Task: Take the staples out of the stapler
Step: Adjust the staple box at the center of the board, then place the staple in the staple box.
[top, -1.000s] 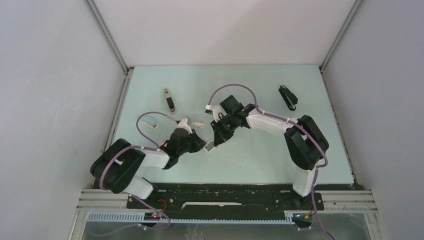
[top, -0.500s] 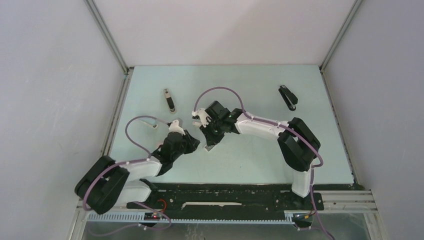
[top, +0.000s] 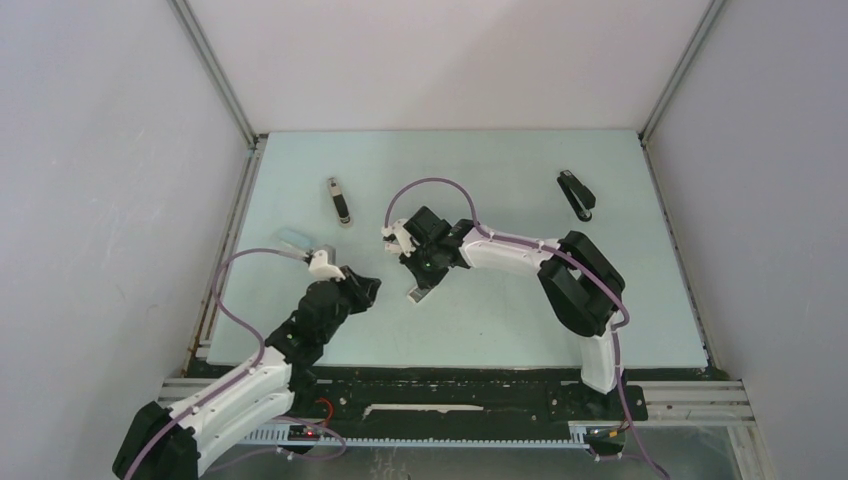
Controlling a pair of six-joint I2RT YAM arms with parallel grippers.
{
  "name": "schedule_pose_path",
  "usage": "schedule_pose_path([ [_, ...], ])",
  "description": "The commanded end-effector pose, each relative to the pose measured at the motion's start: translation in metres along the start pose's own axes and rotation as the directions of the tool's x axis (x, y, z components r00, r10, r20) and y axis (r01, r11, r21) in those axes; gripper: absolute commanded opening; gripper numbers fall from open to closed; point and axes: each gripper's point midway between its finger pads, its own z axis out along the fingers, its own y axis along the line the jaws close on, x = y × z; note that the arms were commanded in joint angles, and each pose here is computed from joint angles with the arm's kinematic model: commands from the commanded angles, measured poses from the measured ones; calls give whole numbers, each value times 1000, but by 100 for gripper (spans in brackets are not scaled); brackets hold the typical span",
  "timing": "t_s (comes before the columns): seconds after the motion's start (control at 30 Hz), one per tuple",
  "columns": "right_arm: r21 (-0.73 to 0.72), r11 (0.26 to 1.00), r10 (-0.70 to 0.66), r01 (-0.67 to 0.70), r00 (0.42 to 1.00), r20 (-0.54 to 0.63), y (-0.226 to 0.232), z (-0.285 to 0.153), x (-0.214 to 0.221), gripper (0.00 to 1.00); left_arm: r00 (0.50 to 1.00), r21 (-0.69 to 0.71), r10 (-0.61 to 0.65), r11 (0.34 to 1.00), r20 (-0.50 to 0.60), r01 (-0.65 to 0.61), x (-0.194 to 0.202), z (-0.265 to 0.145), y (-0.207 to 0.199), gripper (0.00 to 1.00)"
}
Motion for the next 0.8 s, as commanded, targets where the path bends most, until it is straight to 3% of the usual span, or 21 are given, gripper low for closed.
schedule_pose_path([
  [0.0,35,999,-29,28,999,31,-4,-3,-15,18,1000,-56,22,998,-20,-23,11,-7,20,25],
  [0.53,14,1000,-25,25,1000,2,-1,4,-8,23,999,-43,12,999,-34,-14,16,-10,20,25],
  [0.77,15,1000,-24,24,1000,7,-1,1,-10,34,999,-36,10,999,-34,-11,16,-11,18,25],
])
